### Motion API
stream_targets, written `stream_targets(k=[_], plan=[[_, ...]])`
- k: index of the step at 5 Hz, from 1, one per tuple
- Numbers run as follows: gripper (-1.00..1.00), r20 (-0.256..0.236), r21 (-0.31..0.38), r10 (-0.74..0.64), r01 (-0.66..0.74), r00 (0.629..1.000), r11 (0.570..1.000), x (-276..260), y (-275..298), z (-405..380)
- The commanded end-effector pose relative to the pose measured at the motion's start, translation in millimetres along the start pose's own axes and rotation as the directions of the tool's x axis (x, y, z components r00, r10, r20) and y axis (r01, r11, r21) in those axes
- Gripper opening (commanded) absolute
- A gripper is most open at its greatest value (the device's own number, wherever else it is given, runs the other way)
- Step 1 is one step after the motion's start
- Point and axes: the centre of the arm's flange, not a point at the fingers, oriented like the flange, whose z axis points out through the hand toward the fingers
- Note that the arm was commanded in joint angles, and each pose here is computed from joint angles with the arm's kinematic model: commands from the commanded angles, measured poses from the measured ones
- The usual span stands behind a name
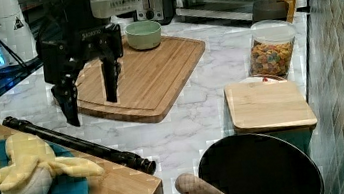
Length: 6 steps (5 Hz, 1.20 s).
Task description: Open the drawer.
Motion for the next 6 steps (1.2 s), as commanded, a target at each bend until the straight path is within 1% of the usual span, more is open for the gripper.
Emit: stream_targets(k=[1,2,3,4,5,6], plan=[[1.00,-0.073,-0.046,0.094,-0.098,0.993,0.994,3,38,4],[1.00,-0.077,-0.007,0.122,-0.122,0.990,0.992,-3,32,27],[1.00,-0.036,-0.005,0.163,-0.164,0.986,0.987,-13,22,39],[1.00,-0.001,-0.030,0.167,-0.167,0.986,0.985,-21,28,58],[1.00,0.008,-0.035,0.166,-0.165,0.986,0.986,-29,31,74],[1.00,-0.005,-0.060,0.149,-0.150,0.989,0.987,-37,22,80]])
